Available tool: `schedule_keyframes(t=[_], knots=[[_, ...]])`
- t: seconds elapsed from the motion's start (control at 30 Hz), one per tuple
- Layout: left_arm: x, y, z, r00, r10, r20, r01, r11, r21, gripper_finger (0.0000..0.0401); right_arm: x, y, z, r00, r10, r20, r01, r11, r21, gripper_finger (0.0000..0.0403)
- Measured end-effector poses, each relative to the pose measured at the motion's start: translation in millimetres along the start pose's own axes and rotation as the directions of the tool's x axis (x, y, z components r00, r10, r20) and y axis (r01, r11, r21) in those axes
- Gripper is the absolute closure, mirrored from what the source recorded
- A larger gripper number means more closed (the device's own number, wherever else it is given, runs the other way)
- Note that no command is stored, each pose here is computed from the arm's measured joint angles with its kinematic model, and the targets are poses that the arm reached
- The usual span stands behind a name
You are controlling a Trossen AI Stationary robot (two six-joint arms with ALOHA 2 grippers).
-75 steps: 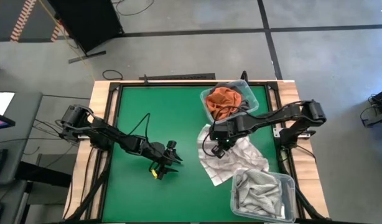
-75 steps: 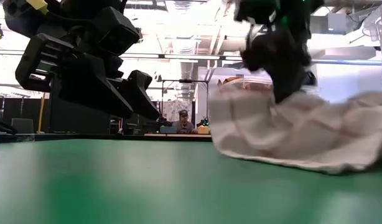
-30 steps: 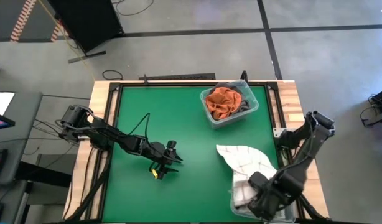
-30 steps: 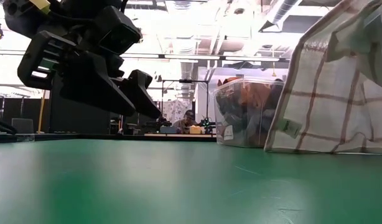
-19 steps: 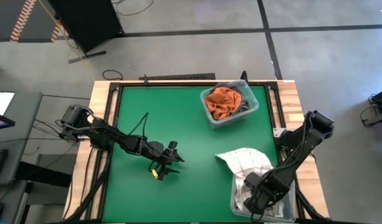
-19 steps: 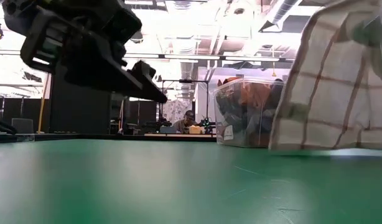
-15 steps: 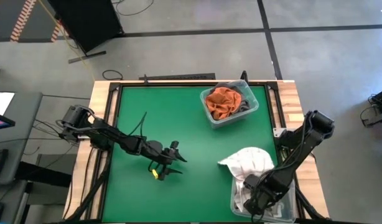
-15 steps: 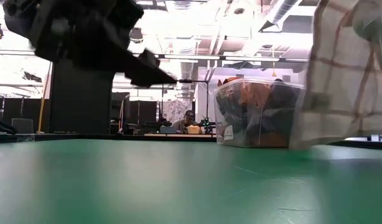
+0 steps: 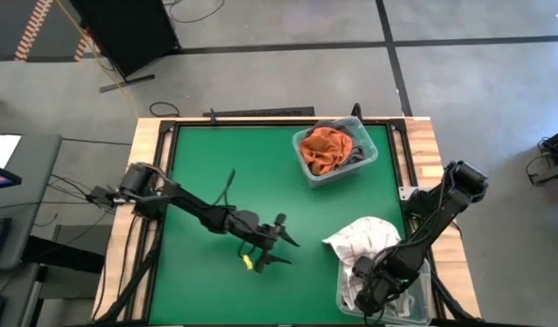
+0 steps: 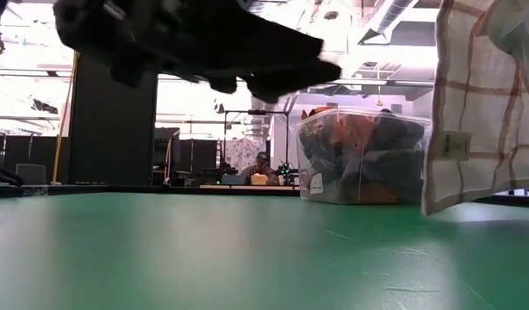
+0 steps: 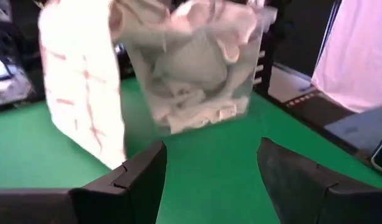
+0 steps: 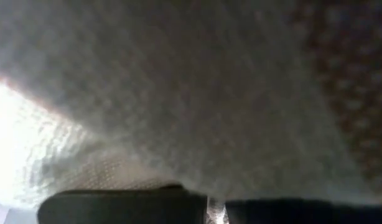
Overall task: Sort towels by color in basket
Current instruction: Put the white patterned towel into the bottom transparent bin
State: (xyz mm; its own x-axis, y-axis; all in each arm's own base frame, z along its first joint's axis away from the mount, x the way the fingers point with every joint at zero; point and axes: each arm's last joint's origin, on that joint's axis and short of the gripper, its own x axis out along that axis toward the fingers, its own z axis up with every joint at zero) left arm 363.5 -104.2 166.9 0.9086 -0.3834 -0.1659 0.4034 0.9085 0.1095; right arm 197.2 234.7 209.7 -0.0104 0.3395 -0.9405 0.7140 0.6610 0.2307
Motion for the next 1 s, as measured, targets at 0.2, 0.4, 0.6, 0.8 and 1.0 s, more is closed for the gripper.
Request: schedule_keyframes(t=[0.2,0.4,0.6,0.8,1.0], knots=[[42,9,2,0.999,0.013,0.032,-0.012,1.000,-0.022,0.0161,0,1,2,1.000,0.014,0.004,-0.014,1.000,0.002,0.0347],[80,25,-1,0.999,0.035,0.019,-0.034,0.998,-0.062,0.0161,0,2,2,1.000,0.020,0.007,-0.020,1.000,0.001,0.0347],[107,55,-6,0.982,0.157,-0.109,-0.173,0.973,-0.153,0.0161,0,3,2,0.999,0.034,0.007,-0.034,0.999,-0.001,0.0347],[107,66,-4,0.975,0.176,-0.136,-0.195,0.971,-0.138,0.0161,0,4,0,0.999,0.044,0.007,-0.044,0.999,-0.014,0.0346],[104,74,-8,0.967,0.197,-0.164,-0.222,0.963,-0.151,0.0161,-3,8,-2,0.998,0.064,-0.001,-0.064,0.997,-0.046,0.0346]])
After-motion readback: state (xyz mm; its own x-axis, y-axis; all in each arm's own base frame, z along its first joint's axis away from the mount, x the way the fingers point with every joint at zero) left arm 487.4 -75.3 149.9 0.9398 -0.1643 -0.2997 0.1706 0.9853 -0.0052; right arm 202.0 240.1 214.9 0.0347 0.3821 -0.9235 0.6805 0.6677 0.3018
